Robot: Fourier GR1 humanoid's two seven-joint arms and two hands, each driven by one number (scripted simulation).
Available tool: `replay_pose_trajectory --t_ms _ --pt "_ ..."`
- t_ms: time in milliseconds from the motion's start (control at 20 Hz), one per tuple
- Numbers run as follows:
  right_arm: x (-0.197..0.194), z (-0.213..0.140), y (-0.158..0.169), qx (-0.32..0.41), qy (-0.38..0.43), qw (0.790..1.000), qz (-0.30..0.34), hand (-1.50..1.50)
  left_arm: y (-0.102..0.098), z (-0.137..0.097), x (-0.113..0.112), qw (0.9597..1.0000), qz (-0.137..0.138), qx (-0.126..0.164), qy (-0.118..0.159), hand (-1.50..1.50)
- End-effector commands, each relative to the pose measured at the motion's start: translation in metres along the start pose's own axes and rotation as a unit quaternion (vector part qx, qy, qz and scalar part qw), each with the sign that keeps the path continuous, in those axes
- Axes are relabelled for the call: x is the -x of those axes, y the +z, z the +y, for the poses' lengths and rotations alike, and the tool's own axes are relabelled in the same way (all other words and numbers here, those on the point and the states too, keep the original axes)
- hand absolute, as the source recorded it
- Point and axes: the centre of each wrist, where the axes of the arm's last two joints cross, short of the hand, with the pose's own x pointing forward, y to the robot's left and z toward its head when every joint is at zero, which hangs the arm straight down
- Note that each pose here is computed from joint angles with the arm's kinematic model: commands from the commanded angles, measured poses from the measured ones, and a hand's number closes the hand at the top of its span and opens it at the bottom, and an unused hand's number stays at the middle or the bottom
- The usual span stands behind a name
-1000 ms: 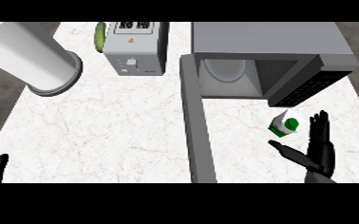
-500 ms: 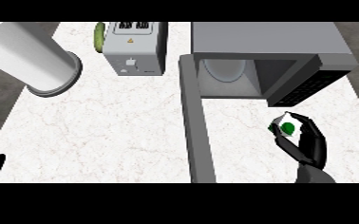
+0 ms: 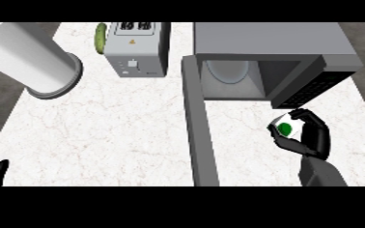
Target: Pick up the milk, place it into the microwave and close the microwave
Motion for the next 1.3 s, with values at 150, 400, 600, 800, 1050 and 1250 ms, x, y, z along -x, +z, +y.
replay_pose_trajectory --t_ms 150,400,600,800,1050,1250 --pt "-0.015 0.018 -0.011 -0.155 -0.066 0.985 -0.025 1.5 0.01 0.005 0.002 1.0 0.006 -0.006 0.005 -1.5" --pt "-0.04 0.04 -0.036 -0.195 -0.106 0.975 -0.023 1.5 0.002 0.001 0.01 1.0 -0.004 -0.003 0.008 -1.5" --pt "-0.073 0.041 -0.027 -0.206 -0.117 0.971 -0.043 1.5 0.015 0.012 -0.011 0.9999 0.002 -0.002 0.01 -1.5" --pt "-0.092 0.07 -0.051 -0.199 -0.072 0.976 -0.05 1.5 -0.008 0.007 -0.003 0.9997 0.005 -0.009 0.023 -1.5" --pt "-0.108 0.093 -0.069 -0.195 -0.022 0.98 -0.042 1.5 0.004 0.027 0.008 0.9999 0.001 -0.006 0.013 -1.5" --pt "-0.123 0.129 -0.102 -0.201 -0.005 0.979 -0.037 1.5 -0.006 0.025 0.005 0.9999 -0.002 -0.009 0.009 -1.5"
